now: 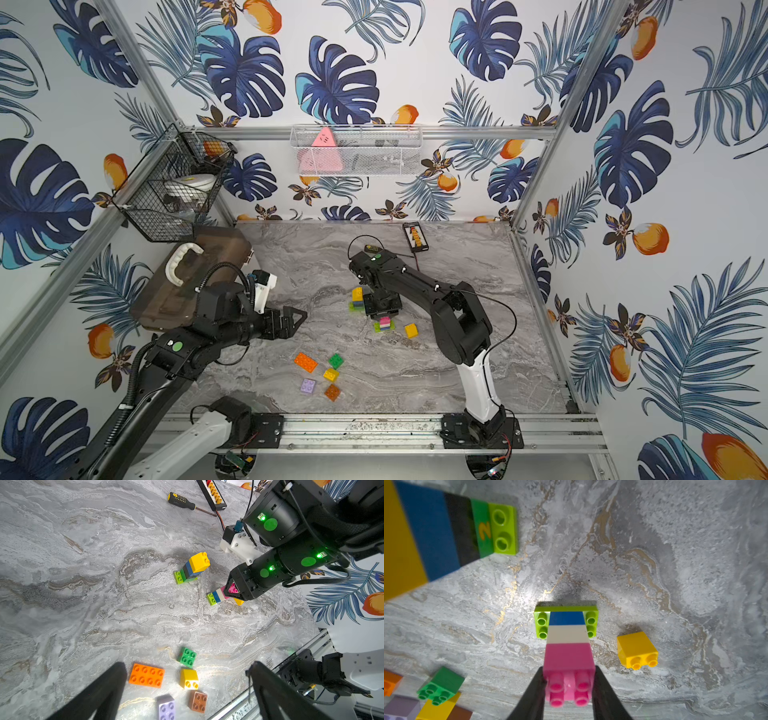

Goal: Assemble the number 1 with lego
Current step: Assemble the lego brick with the lego brick, then adjust the lego brick at the center of the board.

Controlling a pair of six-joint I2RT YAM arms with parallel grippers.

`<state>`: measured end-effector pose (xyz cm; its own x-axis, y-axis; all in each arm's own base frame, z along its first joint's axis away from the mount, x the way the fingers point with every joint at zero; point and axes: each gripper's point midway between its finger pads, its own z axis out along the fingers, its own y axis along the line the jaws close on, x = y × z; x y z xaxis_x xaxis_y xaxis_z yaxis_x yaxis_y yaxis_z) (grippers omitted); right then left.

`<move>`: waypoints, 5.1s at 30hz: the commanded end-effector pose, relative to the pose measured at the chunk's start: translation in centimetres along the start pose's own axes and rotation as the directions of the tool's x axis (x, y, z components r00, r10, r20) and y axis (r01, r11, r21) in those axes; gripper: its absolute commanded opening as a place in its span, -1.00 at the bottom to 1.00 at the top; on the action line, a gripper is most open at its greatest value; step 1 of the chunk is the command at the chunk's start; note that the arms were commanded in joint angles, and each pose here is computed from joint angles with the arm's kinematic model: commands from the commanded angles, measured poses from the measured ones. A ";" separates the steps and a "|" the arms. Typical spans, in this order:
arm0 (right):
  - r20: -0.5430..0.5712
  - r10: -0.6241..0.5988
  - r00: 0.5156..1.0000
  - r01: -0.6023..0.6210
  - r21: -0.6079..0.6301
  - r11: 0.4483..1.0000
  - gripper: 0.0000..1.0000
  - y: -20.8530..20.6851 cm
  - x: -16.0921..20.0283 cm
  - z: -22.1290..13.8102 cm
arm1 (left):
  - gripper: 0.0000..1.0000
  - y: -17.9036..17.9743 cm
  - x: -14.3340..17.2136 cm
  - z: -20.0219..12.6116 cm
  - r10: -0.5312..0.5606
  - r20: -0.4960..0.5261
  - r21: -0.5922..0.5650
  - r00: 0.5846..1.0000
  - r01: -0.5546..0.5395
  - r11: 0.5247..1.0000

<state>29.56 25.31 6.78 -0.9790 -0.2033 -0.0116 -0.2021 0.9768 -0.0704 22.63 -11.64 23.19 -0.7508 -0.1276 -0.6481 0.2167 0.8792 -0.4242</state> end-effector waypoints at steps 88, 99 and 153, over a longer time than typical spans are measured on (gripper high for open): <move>0.100 0.131 0.986 -0.121 -0.104 0.987 0.34 -9.4 6.0 -0.8 | 0.98 0.3 -0.5 0.1 0.003 0.015 -0.021 1.000 -0.003 1.000; 0.141 -0.067 0.988 0.077 -0.068 0.995 0.42 -8.1 3.9 0.7 | 0.98 0.1 -0.4 0.3 0.004 0.007 -0.011 1.000 -0.004 1.000; 0.164 0.274 0.948 -0.259 -0.103 0.960 0.32 -10.5 6.6 -0.7 | 0.98 -0.2 -0.6 -0.5 0.012 0.038 0.001 0.999 -0.012 1.000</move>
<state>25.75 15.14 7.63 -0.9504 0.2743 -0.1466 0.2495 0.9538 0.1674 22.51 -11.32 23.61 -0.7344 -0.1340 -0.6654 0.2151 0.8838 -0.4154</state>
